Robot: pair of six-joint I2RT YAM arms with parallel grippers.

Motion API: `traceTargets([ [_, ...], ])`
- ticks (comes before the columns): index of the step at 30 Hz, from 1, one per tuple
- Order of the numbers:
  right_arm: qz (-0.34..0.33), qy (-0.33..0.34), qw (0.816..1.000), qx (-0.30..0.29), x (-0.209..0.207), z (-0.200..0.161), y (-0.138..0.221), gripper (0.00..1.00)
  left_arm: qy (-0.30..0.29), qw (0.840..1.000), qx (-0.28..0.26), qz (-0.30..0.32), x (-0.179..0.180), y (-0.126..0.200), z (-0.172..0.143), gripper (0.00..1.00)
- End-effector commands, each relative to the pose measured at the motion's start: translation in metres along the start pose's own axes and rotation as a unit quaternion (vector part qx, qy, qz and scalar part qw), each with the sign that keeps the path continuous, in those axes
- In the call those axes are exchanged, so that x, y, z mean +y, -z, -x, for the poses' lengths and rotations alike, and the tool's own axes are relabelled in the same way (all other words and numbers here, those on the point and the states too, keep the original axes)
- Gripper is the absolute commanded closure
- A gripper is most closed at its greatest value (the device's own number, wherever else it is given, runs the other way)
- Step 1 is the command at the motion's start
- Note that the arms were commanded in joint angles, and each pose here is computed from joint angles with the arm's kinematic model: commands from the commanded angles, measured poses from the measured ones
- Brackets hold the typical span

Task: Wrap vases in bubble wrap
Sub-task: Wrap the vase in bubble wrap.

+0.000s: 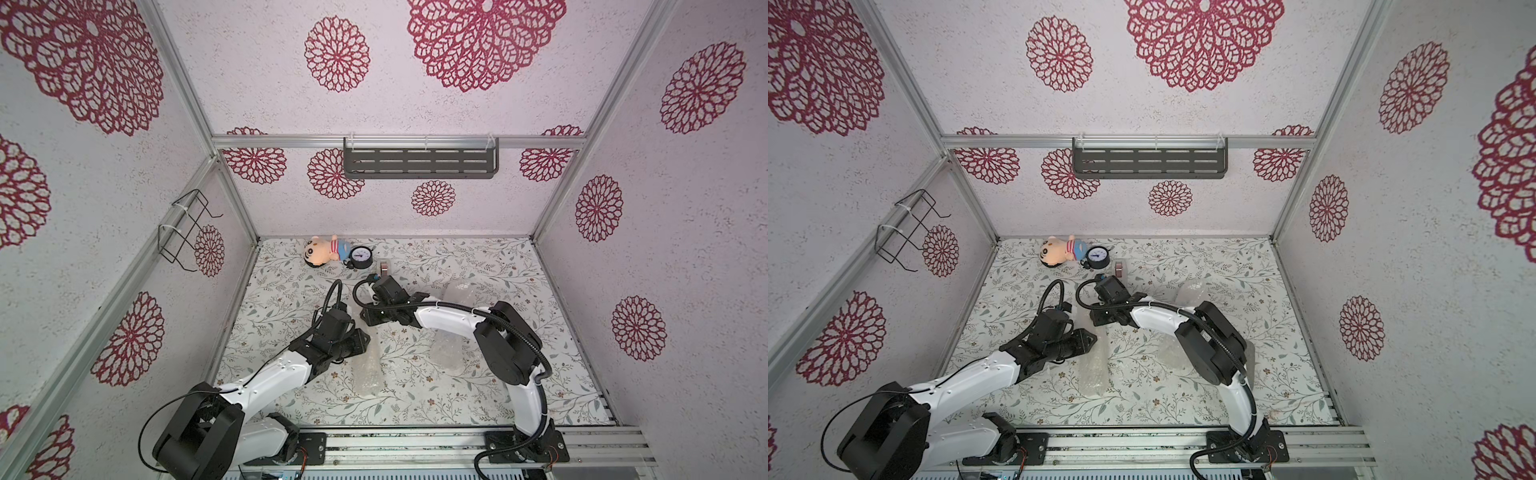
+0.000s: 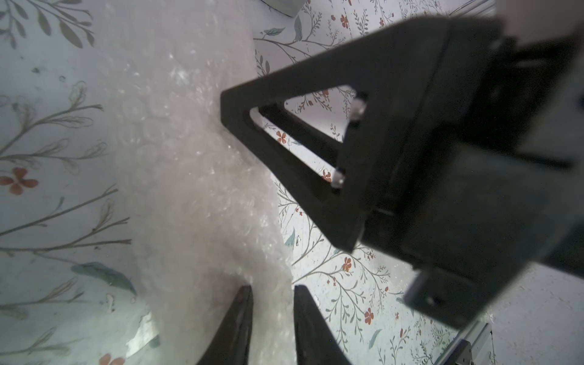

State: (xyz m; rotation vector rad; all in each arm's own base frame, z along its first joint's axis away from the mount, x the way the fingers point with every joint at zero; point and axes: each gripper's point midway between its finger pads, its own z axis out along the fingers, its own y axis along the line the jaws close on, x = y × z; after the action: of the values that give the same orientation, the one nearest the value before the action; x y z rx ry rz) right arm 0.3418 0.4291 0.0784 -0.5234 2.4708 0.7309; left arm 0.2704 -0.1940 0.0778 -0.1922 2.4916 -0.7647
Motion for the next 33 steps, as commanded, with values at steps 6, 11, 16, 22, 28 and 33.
traceTargets([
  [6,-0.027,-0.003,1.0,0.004,-0.013,-0.011,0.0,0.75,0.008,0.998,0.051,0.041,0.028,0.004,-0.027,0.69],
  [11,-0.026,-0.01,1.0,0.0,-0.015,-0.013,0.0,0.77,0.019,0.999,0.037,0.013,0.018,0.015,-0.019,0.61],
  [16,-0.021,-0.014,1.0,-0.004,-0.013,-0.015,0.0,0.78,0.056,0.998,-0.001,0.008,0.024,0.032,-0.008,0.44],
  [22,-0.019,-0.014,1.0,-0.007,-0.009,-0.013,0.001,0.79,0.102,0.994,-0.008,-0.029,0.018,0.021,-0.004,0.18],
  [28,-0.016,-0.015,1.0,-0.01,-0.006,-0.012,0.002,0.79,0.105,0.994,0.023,-0.026,0.01,-0.001,-0.004,0.05],
  [33,-0.012,-0.019,1.0,-0.014,-0.003,-0.011,0.002,0.79,0.11,0.993,0.038,0.004,0.019,-0.016,-0.009,0.01],
])
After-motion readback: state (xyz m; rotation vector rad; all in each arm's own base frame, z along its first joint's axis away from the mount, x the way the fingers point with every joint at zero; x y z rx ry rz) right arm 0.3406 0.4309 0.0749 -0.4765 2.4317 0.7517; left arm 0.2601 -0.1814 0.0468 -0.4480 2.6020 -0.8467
